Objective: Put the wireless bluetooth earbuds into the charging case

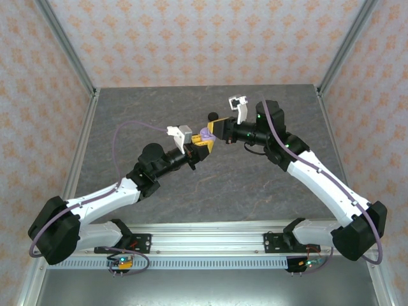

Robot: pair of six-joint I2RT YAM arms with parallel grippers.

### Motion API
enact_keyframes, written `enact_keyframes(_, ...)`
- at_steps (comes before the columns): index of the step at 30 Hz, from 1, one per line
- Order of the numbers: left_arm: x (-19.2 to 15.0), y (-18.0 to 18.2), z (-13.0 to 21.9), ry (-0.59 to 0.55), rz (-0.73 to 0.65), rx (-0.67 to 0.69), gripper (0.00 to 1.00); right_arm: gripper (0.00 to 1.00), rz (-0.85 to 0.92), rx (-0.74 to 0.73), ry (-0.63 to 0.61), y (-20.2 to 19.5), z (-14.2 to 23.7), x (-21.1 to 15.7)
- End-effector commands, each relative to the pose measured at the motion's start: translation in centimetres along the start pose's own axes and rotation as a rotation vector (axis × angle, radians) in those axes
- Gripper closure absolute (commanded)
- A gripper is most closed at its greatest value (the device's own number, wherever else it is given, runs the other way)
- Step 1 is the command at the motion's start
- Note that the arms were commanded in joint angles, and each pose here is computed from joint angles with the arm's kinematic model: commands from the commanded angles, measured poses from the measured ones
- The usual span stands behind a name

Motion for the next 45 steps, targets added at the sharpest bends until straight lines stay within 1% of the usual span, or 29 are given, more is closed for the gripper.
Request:
enact_keyframes(1,1.7,-0.1,-0.4,-0.035,0.002,0.001,0.77,0.8,0.05,0.04,-0.016,1.2,0.3,0.7)
enact_keyframes(20,2.3,-0.3,-0.5,-0.044,0.039,0.004,0.76,0.8,0.06,0.03,0.013,0.9,0.0,0.0)
enact_keyframes(30,2.9,-0.5,-0.2,-0.057,0.04,0.009,0.76,0.8,0.069,0.04,0.05,1.0,0.1,-0.6)
enact_keyframes(43,2.6,-0.8,-0.2,-0.03,-0.004,-0.022,0.76,0.6,0.085,0.047,0.091,1.5,0.3,-0.8)
enact_keyframes(45,2.4,-0.8,-0.1,-0.024,-0.013,-0.02,0.75,0.54,0.086,0.045,0.092,1.6,0.3,-0.7)
Point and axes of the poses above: each hand's point on the last joint's axis, 136 mm out from that joint toward the fingers, its own z axis back along the fingers, its own y axis along the line the jaws close on, x = y × z, the point moved 7 cm from there along z, back along the fingers, and after that the axes turned 3 degrees about z, right-handed, at the moved point
